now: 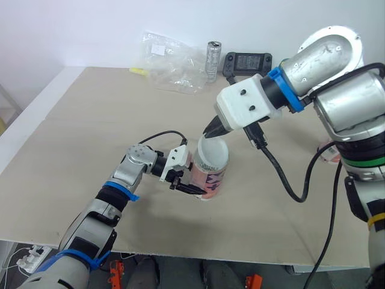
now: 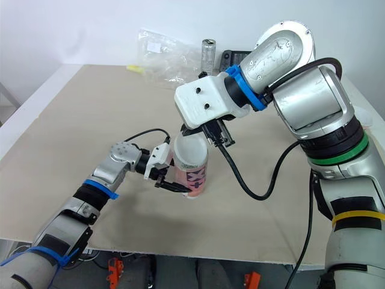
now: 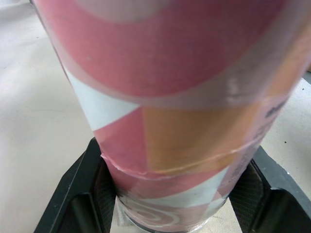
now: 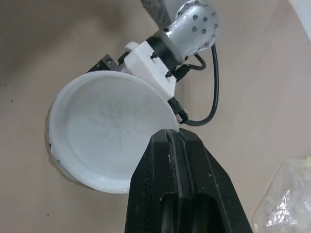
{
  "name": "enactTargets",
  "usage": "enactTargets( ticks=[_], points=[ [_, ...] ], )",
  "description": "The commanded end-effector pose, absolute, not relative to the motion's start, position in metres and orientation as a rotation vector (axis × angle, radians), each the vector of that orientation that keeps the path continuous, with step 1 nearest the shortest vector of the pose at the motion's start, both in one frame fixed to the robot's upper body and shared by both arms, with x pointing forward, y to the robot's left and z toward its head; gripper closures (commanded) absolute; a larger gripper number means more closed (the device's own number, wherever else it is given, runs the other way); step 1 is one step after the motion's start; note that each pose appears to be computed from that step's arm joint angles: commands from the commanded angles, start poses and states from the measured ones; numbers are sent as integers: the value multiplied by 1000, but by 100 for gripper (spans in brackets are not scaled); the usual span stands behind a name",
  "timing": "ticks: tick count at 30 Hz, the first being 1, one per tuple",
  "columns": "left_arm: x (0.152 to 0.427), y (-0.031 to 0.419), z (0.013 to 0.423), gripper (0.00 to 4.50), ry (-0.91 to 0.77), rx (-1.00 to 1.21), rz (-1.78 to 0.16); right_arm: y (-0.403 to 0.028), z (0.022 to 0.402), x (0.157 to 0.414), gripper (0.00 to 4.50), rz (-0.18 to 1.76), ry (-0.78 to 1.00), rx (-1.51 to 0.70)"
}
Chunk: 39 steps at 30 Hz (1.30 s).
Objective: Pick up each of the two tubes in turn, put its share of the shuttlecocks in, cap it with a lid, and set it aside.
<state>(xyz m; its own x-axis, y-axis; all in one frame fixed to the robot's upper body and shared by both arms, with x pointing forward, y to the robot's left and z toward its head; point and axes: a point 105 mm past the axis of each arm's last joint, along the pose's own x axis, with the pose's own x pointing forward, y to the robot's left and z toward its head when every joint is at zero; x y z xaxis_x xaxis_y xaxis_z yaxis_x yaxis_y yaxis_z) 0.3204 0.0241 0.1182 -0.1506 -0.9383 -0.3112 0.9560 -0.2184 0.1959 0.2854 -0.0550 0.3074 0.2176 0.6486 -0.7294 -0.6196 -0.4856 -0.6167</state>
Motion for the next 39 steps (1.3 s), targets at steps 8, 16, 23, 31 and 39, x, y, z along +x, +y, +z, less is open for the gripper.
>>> enactTargets(
  ticks=[8, 16, 23, 31, 39],
  points=[
    [319, 42, 83, 165, 241, 449, -1701, -61, 303, 276, 445, 1561, 3, -1455],
    [319, 42, 83, 165, 241, 445, -1701, -64, 291, 280, 445, 1560, 42, -1460],
    [318, 43, 83, 165, 245, 444, -1699, -69, 286, 280, 445, 1552, 57, -1476],
    [318, 42, 83, 165, 247, 443, -1700, -73, 276, 280, 445, 1537, 66, -1544],
    [318, 43, 83, 165, 249, 439, -1699, -71, 265, 276, 445, 1573, 57, -1567]
  ],
)
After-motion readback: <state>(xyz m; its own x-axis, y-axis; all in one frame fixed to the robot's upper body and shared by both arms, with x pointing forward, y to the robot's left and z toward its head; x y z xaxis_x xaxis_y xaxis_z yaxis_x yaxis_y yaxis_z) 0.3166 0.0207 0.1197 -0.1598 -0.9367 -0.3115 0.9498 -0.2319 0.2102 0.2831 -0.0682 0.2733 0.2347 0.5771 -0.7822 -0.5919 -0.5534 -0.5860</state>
